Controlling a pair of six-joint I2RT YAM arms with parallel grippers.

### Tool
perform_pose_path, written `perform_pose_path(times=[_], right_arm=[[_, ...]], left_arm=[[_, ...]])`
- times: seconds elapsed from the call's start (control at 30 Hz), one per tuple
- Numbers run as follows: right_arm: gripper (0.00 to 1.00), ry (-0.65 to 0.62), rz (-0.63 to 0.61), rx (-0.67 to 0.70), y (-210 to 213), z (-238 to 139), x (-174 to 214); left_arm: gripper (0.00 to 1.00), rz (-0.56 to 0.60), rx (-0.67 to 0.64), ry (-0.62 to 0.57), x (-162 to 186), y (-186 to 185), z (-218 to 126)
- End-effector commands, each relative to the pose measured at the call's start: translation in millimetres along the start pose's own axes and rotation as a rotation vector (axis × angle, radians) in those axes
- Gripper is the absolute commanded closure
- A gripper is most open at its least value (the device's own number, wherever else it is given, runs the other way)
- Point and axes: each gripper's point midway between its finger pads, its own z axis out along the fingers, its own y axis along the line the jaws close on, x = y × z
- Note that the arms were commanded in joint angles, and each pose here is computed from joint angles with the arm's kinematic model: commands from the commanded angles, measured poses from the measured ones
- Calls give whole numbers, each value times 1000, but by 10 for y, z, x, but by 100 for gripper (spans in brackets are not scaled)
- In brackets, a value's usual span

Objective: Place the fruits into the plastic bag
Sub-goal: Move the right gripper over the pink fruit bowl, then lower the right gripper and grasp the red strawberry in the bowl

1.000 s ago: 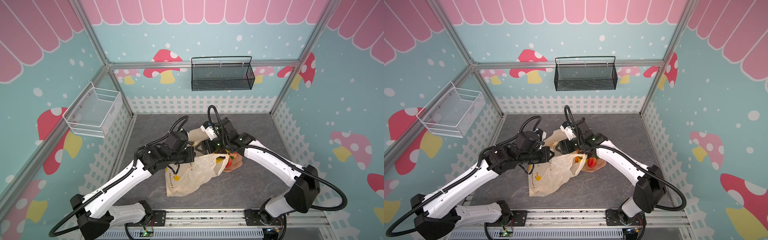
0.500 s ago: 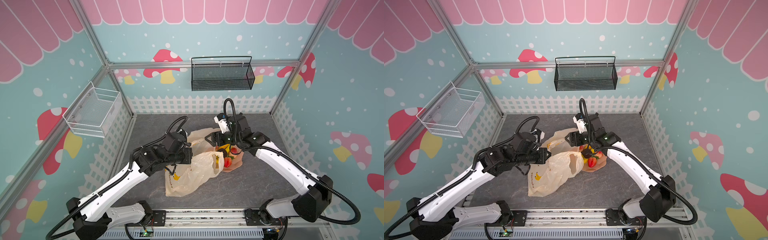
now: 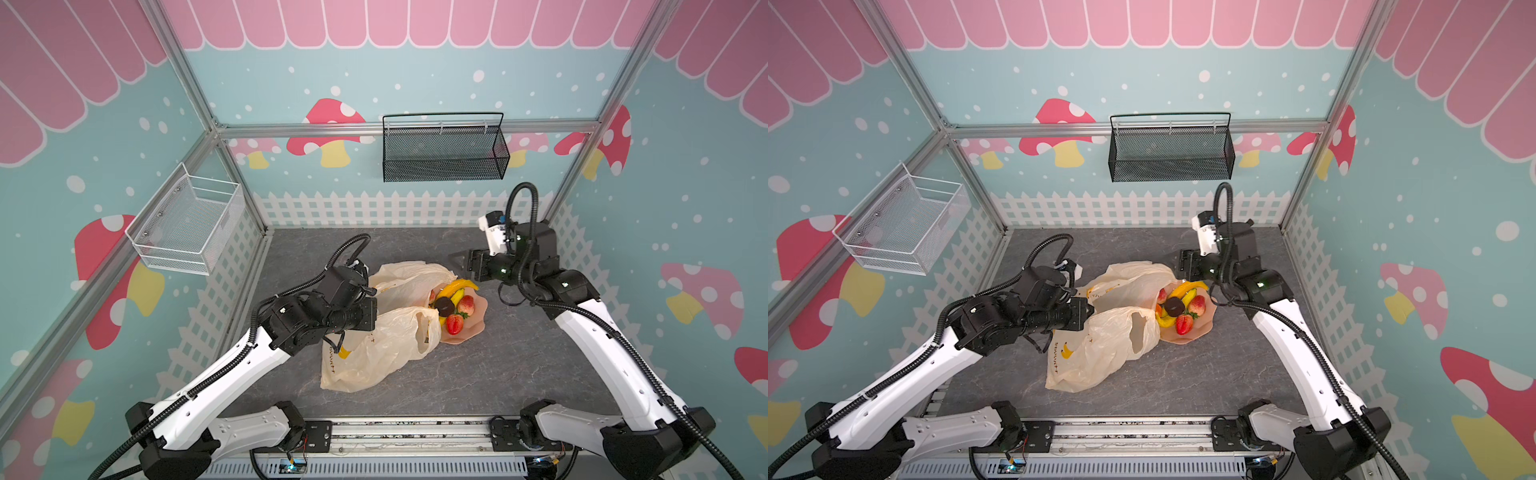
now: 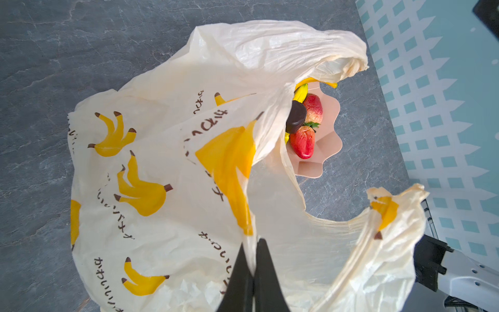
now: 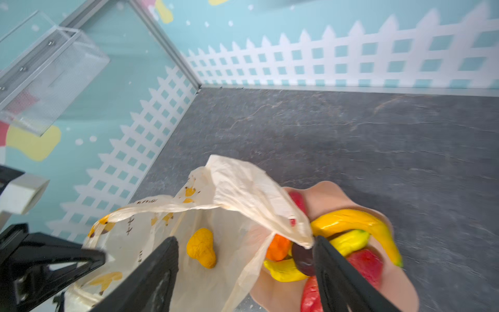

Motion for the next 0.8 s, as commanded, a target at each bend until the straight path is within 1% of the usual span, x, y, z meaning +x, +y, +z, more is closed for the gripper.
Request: perform_pose_path(times=[0.0, 0.07, 0.13, 0.23, 0.37, 0.53, 0.63, 0.77], right_arm=[[20, 139, 84, 74, -381, 93, 331], [21, 239, 130, 101, -559, 226, 601], [21, 308, 160, 115, -667, 338, 868], [22, 346, 206, 128, -797, 454, 1202], [24, 419, 266, 100, -853, 585, 1562], [24, 465, 294, 93, -936, 717, 1826], [26, 479, 295, 83, -935, 812, 1866], [27, 518, 279, 106, -953, 910, 1965]], left_arm=[[100, 19, -5, -1, -21, 8, -35], [100, 19, 3, -9, -39, -8, -44], [100, 17, 9, -9, -40, -17, -37], [100, 16, 20, -7, -33, -36, -26], [100, 12, 34, -18, -38, -46, -35], [100, 15, 50, -30, -54, -68, -58], [100, 19, 59, -28, -52, -88, -49], [100, 17, 62, -31, -53, -91, -27]])
